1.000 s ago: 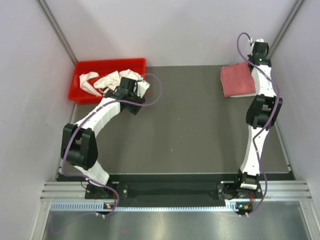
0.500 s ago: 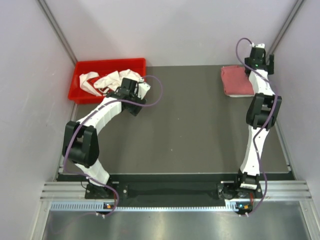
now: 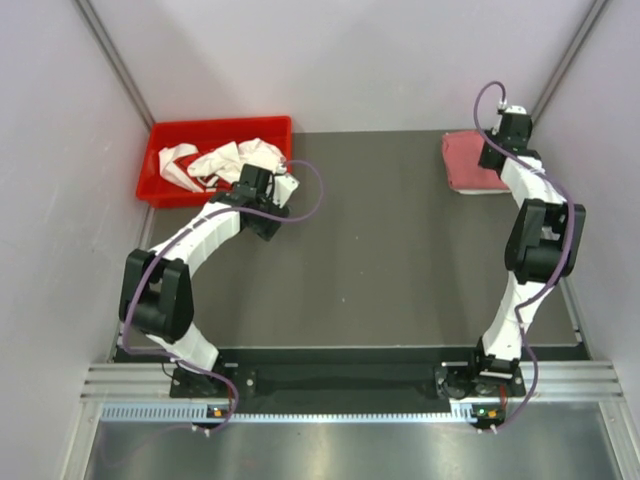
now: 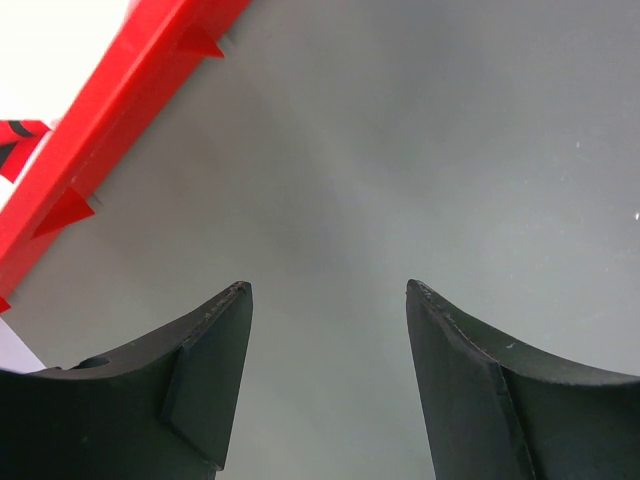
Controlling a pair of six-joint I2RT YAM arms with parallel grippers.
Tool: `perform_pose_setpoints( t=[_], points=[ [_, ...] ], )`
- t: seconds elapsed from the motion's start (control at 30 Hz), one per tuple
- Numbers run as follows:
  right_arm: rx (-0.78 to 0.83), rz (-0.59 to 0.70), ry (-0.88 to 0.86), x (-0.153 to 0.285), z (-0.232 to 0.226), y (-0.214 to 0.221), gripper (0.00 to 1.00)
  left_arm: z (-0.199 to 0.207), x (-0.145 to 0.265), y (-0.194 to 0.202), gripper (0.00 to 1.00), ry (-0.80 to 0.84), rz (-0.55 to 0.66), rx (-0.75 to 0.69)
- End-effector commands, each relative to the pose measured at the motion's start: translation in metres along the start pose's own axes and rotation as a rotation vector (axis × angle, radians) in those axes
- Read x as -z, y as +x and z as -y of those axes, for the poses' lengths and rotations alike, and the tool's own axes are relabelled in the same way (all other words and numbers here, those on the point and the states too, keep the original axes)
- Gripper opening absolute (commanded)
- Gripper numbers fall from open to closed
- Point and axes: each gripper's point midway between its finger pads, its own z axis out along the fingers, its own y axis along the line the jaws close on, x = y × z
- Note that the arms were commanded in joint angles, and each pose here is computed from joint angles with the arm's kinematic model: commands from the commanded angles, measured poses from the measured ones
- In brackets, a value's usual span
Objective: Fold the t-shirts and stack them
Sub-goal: Reset both grippers
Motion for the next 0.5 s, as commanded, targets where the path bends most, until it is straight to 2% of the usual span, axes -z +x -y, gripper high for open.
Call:
perform_pose_setpoints(
  t=[0.0,0.23,0.33,0.43,0.47],
  points=[
    [-0.082,-0.043,-0.172,-0.021,-0.042,0.020,0.00,-0.007,0.015,-0.007,0.68,-0.027,0.056,-0.012],
    [-0.100,-0.112,-0.127,-0.038,-0.037,0.033,0.00,-0.002,0.014,0.002,0.68,-0.015,0.038,-0.015],
    [-0.098,-0.110,-0.104,-0.030,-0.032,0.027,0.00,-0.001,0.015,0.003,0.68,-0.010,0.033,-0.011],
    [-0.096,-0.060,-0.109,-0.009,-0.031,0.004,0.00,-0.002,0.021,0.001,0.68,-0.013,0.045,-0.007],
    [-0.097,-0.043,-0.112,-0.001,-0.031,-0.004,0.03,-0.002,0.023,0.000,0.68,-0.011,0.051,-0.007]
  ],
)
